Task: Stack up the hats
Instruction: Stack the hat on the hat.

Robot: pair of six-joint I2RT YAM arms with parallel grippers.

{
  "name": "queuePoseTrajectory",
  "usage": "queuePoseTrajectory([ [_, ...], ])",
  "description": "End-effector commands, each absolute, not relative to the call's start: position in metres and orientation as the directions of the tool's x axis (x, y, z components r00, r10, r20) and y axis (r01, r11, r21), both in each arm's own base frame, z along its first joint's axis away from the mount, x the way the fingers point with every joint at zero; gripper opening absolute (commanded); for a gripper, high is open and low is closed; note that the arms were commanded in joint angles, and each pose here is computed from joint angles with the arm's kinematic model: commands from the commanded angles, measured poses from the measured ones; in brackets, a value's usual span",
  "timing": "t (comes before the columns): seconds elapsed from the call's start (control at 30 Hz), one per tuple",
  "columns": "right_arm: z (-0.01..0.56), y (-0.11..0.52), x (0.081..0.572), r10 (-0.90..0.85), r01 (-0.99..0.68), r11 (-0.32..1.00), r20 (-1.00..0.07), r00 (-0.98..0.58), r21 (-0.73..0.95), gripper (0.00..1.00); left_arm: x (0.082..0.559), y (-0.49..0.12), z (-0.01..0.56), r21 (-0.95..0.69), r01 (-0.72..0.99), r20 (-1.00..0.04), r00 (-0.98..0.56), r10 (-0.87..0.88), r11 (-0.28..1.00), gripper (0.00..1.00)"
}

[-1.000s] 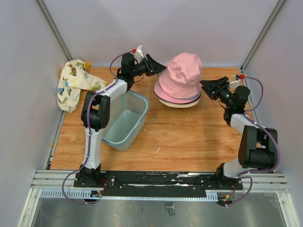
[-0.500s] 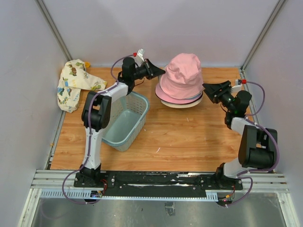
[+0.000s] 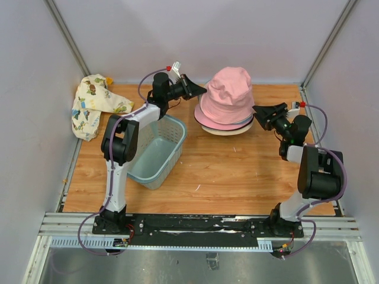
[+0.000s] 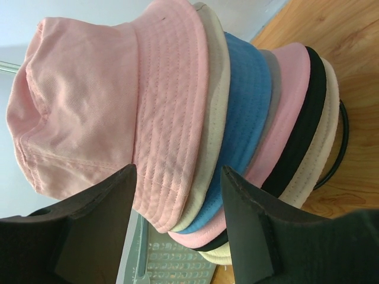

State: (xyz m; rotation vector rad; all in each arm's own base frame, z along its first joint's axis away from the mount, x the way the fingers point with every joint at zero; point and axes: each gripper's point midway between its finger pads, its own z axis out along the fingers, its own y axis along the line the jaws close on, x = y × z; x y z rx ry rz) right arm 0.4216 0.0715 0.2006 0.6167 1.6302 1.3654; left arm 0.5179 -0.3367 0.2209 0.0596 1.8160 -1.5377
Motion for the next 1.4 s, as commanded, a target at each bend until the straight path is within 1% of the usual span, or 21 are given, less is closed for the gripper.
queuePoseTrajectory([
  [0.0,0.215,0.075,0.426,0.813,-0.238,0.250,-0.337,-0.475,0.938,0.59,0.498,-0.353,0.203,-0.836,0.466,-0.545,-0.768,-0.335,0.292,0.00],
  [0.43,0.215,0.087,0.433,0.804,-0.261,0.210,-0.318,-0.502,0.942,0.57,0.496,-0.360,0.194,-0.832,0.465,-0.548,-0.775,-0.314,0.303,0.01],
  [0.6,0.212,0.097,0.438,0.804,-0.273,0.166,-0.290,-0.520,0.948,0.52,0.495,-0.362,0.189,-0.828,0.464,-0.551,-0.778,-0.302,0.315,0.00],
  [0.67,0.211,0.099,0.440,0.806,-0.275,0.154,-0.281,-0.521,0.949,0.48,0.496,-0.362,0.188,-0.825,0.463,-0.554,-0.777,-0.298,0.325,0.01],
  [0.73,0.209,0.099,0.441,0.806,-0.274,0.150,-0.278,-0.523,0.950,0.40,0.496,-0.361,0.185,-0.819,0.461,-0.558,-0.777,-0.292,0.340,0.00],
  [0.87,0.201,0.099,0.441,0.805,-0.256,0.152,-0.270,-0.528,0.955,0.14,0.499,-0.356,0.175,-0.801,0.437,-0.567,-0.774,-0.282,0.409,0.01],
  [0.93,0.195,0.099,0.441,0.803,-0.241,0.151,-0.261,-0.535,0.959,0.02,0.502,-0.350,0.167,-0.782,0.411,-0.571,-0.774,-0.275,0.469,0.00],
  [0.97,0.190,0.099,0.441,0.803,-0.230,0.152,-0.256,-0.538,0.961,0.01,0.504,-0.346,0.160,-0.759,0.403,-0.585,-0.767,-0.264,0.512,0.01],
  [1.07,0.176,0.098,0.441,0.804,-0.201,0.158,-0.244,-0.542,0.967,0.01,0.508,-0.333,0.144,-0.693,0.362,-0.606,-0.761,-0.232,0.623,0.00],
  [1.13,0.165,0.098,0.442,0.804,-0.179,0.165,-0.237,-0.546,0.970,0.01,0.509,-0.326,0.132,-0.655,0.339,-0.610,-0.765,-0.207,0.675,0.01],
  [1.23,0.148,0.097,0.441,0.804,-0.142,0.176,-0.225,-0.550,0.974,0.01,0.510,-0.317,0.117,-0.613,0.314,-0.610,-0.771,-0.182,0.725,0.00],
  [1.37,0.128,0.096,0.440,0.804,-0.103,0.182,-0.208,-0.557,0.978,0.01,0.506,-0.310,0.098,-0.582,0.291,-0.596,-0.788,-0.155,0.759,0.01],
])
